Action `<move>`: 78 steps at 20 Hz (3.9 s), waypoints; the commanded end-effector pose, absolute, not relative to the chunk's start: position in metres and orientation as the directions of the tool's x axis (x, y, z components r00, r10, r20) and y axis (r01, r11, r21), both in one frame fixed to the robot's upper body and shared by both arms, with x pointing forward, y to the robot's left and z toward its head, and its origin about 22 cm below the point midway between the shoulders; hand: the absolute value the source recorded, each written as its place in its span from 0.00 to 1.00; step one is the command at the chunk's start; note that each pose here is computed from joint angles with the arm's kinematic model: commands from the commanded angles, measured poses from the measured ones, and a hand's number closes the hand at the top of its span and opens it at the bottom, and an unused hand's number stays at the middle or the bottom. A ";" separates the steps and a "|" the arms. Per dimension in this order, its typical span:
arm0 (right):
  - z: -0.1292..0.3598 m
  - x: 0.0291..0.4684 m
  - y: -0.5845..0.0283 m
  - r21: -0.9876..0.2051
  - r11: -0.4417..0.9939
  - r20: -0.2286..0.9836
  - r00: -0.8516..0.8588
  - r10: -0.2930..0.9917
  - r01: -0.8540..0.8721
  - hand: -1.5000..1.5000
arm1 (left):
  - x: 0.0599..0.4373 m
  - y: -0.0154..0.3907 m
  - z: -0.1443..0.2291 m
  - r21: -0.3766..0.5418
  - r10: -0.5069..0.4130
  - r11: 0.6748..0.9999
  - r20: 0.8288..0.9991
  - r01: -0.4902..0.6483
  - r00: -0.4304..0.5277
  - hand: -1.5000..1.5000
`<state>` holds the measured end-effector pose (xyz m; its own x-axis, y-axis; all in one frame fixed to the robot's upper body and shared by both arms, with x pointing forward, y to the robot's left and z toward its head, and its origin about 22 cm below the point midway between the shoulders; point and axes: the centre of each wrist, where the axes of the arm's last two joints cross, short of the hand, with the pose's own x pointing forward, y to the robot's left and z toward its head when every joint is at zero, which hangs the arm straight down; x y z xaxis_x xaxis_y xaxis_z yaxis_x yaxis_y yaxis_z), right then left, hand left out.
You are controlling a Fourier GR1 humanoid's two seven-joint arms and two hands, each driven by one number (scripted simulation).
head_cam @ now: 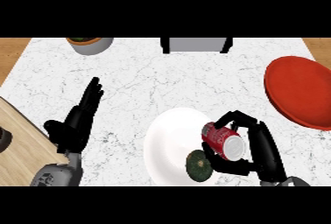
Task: Pick the can from the plate and place it in the bowl
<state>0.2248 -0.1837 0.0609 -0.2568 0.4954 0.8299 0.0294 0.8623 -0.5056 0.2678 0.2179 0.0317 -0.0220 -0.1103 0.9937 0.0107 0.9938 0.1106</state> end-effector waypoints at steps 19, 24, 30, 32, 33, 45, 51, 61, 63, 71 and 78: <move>0.253 0.249 -0.225 -0.617 0.680 0.688 -0.148 0.710 0.395 1.00 | 0.272 0.230 0.032 0.118 -0.117 0.992 0.993 0.032 -0.024 0.50; 0.260 0.292 -0.256 -0.623 0.678 0.710 -0.081 0.699 0.389 1.00 | 0.282 0.226 0.033 0.110 -0.110 0.993 0.994 0.034 -0.012 0.50; 0.229 0.314 -0.280 -0.804 0.424 0.504 0.098 0.858 0.417 1.00 | 0.267 0.219 0.019 0.120 -0.119 0.992 0.992 0.038 -0.029 0.50; 0.220 0.324 -0.308 -0.821 0.398 0.484 0.129 0.866 0.410 1.00 | 0.271 0.208 0.031 0.097 -0.095 0.995 0.995 0.040 -0.028 0.50; 0.236 0.337 -0.323 -0.810 0.396 0.493 0.136 0.859 0.432 1.00 | 0.275 0.228 0.030 0.125 -0.124 0.992 0.992 0.032 -0.035 0.50; 0.135 0.361 -0.407 -0.854 0.317 0.442 0.256 0.860 0.411 1.00 | 0.269 0.210 0.039 0.116 -0.116 0.993 0.993 0.036 -0.016 0.50; 0.098 0.362 -0.433 -0.820 0.477 0.564 0.305 0.767 0.315 1.00 | 0.268 0.206 0.028 0.111 -0.110 0.993 0.993 0.045 -0.034 0.50; 0.074 0.354 -0.455 -0.667 0.697 0.738 0.100 0.668 0.262 0.00 | 0.275 0.204 0.030 0.114 -0.112 0.993 0.992 0.038 -0.051 0.50; 0.082 0.355 -0.458 -0.608 0.712 0.766 0.024 0.642 0.351 0.00 | 0.277 0.212 0.031 0.124 -0.123 0.991 0.992 0.047 -0.033 0.50; 0.133 0.351 -0.488 -0.424 0.762 0.862 -0.039 0.505 0.489 0.00 | 0.272 0.215 0.028 0.112 -0.112 0.994 0.993 0.016 -0.024 0.50; 0.100 0.303 -0.520 -0.286 0.840 0.931 -0.074 0.358 0.461 0.00 | 0.264 0.228 0.023 0.115 -0.115 0.993 0.993 0.027 -0.019 0.50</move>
